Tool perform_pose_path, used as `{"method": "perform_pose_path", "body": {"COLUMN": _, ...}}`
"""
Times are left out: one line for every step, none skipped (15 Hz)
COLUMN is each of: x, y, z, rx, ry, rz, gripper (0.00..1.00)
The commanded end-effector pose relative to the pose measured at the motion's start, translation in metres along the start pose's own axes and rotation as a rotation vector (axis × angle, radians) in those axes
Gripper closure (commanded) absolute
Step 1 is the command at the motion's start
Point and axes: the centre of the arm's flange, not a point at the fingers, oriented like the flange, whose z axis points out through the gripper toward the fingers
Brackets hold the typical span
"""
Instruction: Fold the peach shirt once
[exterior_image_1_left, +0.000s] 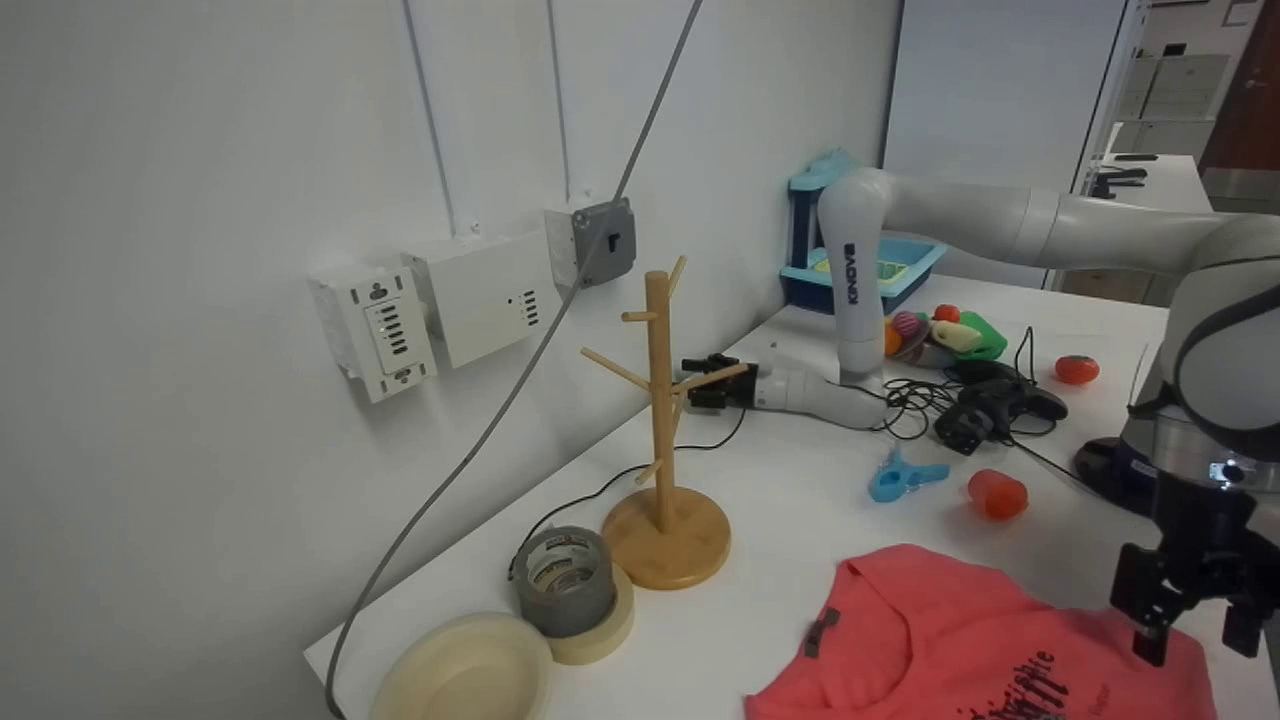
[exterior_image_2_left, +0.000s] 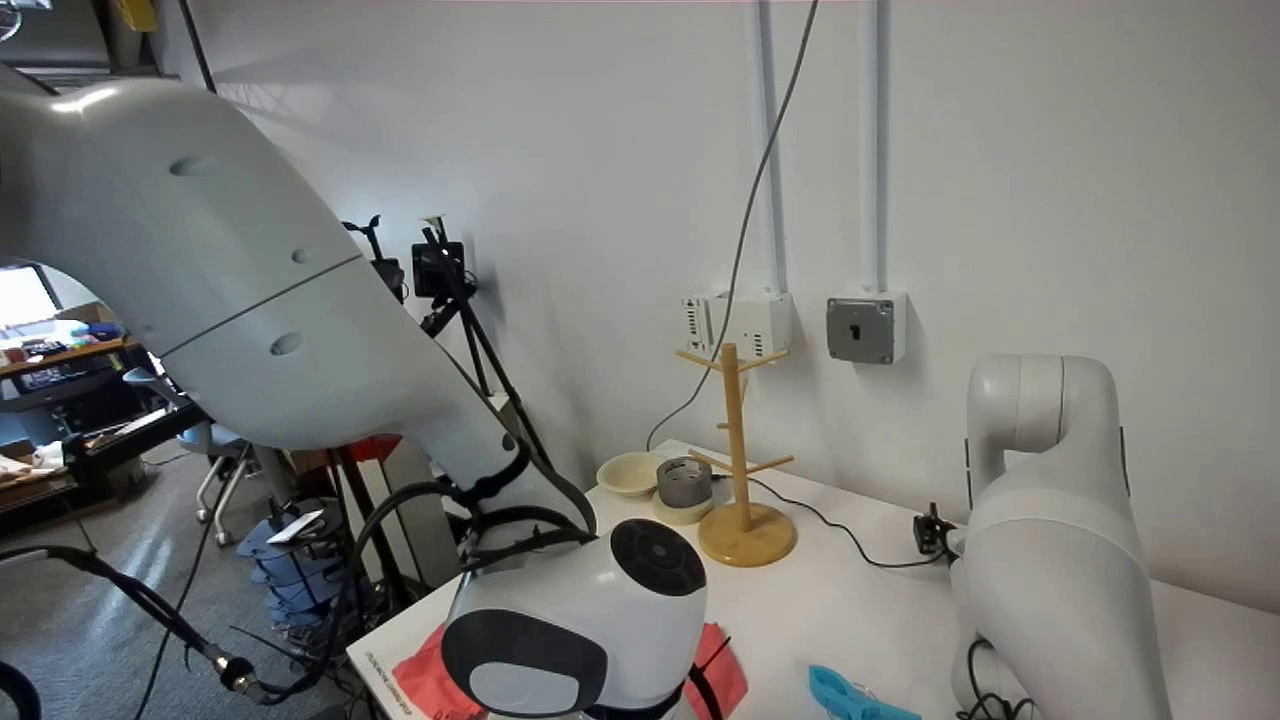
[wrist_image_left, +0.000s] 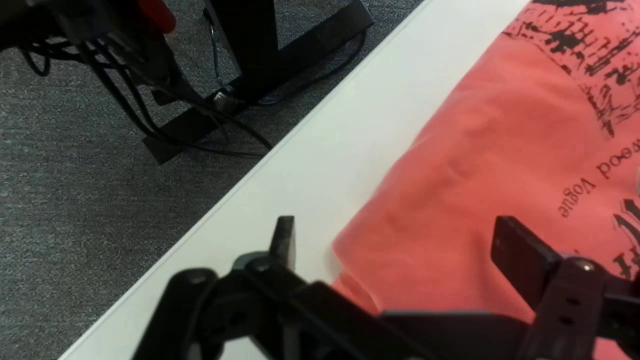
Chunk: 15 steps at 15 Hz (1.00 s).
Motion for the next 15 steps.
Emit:
{"method": "perform_pose_path", "body": {"x": 0.012, "y": 0.001, "z": 0.012, "rx": 0.013, "ry": 0.022, "rz": -0.015, "gripper": 0.03}}
{"method": "perform_pose_path", "body": {"x": 0.013, "y": -0.001, "z": 0.014, "rx": 0.012, "ry": 0.024, "rz": -0.017, "gripper": 0.04}}
{"method": "perform_pose_path", "body": {"x": 0.015, "y": -0.002, "z": 0.015, "rx": 0.011, "ry": 0.029, "rz": -0.018, "gripper": 0.17}}
{"method": "perform_pose_path", "body": {"x": 0.016, "y": -0.003, "z": 0.016, "rx": 0.011, "ry": 0.03, "rz": -0.019, "gripper": 0.29}}
{"method": "perform_pose_path", "body": {"x": 0.017, "y": -0.005, "z": 0.017, "rx": 0.01, "ry": 0.031, "rz": -0.021, "gripper": 0.31}}
{"method": "perform_pose_path", "body": {"x": 0.018, "y": -0.006, "z": 0.017, "rx": 0.008, "ry": 0.033, "rz": -0.023, "gripper": 0.4}}
{"method": "perform_pose_path", "body": {"x": 0.018, "y": -0.007, "z": 0.017, "rx": 0.006, "ry": 0.035, "rz": -0.024, "gripper": 0.47}}
{"method": "perform_pose_path", "body": {"x": 0.018, "y": -0.008, "z": 0.017, "rx": 0.004, "ry": 0.038, "rz": -0.024, "gripper": 0.57}}
{"method": "perform_pose_path", "body": {"x": 0.016, "y": -0.009, "z": 0.016, "rx": 0.001, "ry": 0.04, "rz": -0.024, "gripper": 0.64}}
{"method": "perform_pose_path", "body": {"x": 0.016, "y": -0.009, "z": 0.014, "rx": 0.0, "ry": 0.045, "rz": -0.023, "gripper": 0.72}}
{"method": "perform_pose_path", "body": {"x": 0.015, "y": -0.008, "z": 0.011, "rx": -0.001, "ry": 0.05, "rz": -0.022, "gripper": 0.79}}
{"method": "perform_pose_path", "body": {"x": 0.014, "y": -0.007, "z": 0.008, "rx": -0.001, "ry": 0.055, "rz": -0.022, "gripper": 0.86}}
{"method": "perform_pose_path", "body": {"x": 0.012, "y": -0.006, "z": 0.004, "rx": -0.001, "ry": 0.061, "rz": -0.021, "gripper": 0.94}}
{"method": "perform_pose_path", "body": {"x": 0.012, "y": -0.006, "z": 0.002, "rx": 0.0, "ry": 0.065, "rz": -0.021, "gripper": 0.99}}
{"method": "perform_pose_path", "body": {"x": 0.011, "y": -0.005, "z": -0.003, "rx": 0.002, "ry": 0.072, "rz": -0.019, "gripper": 1.0}}
